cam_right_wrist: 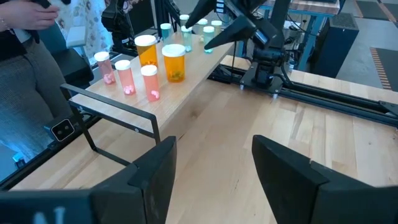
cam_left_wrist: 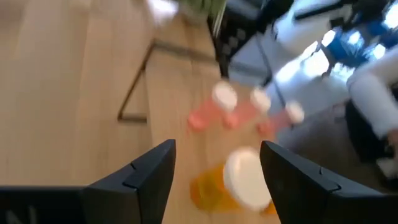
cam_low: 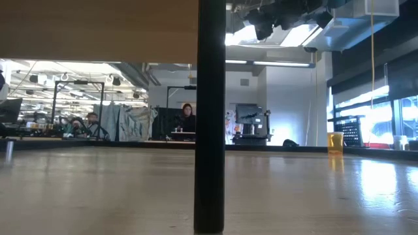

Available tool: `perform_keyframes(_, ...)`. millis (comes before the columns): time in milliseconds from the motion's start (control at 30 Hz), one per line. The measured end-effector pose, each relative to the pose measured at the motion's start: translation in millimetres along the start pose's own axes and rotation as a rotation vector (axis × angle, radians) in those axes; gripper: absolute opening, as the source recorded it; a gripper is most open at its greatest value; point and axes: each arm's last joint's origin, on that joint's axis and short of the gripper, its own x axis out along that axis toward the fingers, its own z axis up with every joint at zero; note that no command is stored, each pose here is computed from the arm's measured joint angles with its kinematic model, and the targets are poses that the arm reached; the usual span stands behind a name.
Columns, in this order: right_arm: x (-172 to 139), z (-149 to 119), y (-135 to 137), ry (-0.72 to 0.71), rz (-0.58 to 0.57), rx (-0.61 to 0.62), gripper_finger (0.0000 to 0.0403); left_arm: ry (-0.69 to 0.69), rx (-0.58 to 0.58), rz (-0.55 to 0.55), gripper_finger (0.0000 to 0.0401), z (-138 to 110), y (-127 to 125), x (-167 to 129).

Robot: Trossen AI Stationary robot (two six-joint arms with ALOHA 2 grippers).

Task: Pick and place medicine bottles onto shelf by color
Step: Put the top left orange pill bottle on the shelf aligned with the other orange pill bottle

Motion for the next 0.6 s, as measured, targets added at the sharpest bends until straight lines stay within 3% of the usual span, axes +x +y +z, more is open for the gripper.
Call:
perform_keyframes(200,0.0,0.0,0.0,0.000,0.000,0.000,0.0213,0.142,0.017,-0.009,0.0229,-4.1,-9.8,6.4)
perform_keyframes(600,0.0,0.0,0.0,0.000,0.000,0.000,0.0213,0.240,-0.027,-0.122,0.0227,13.0,-5.1,33.3)
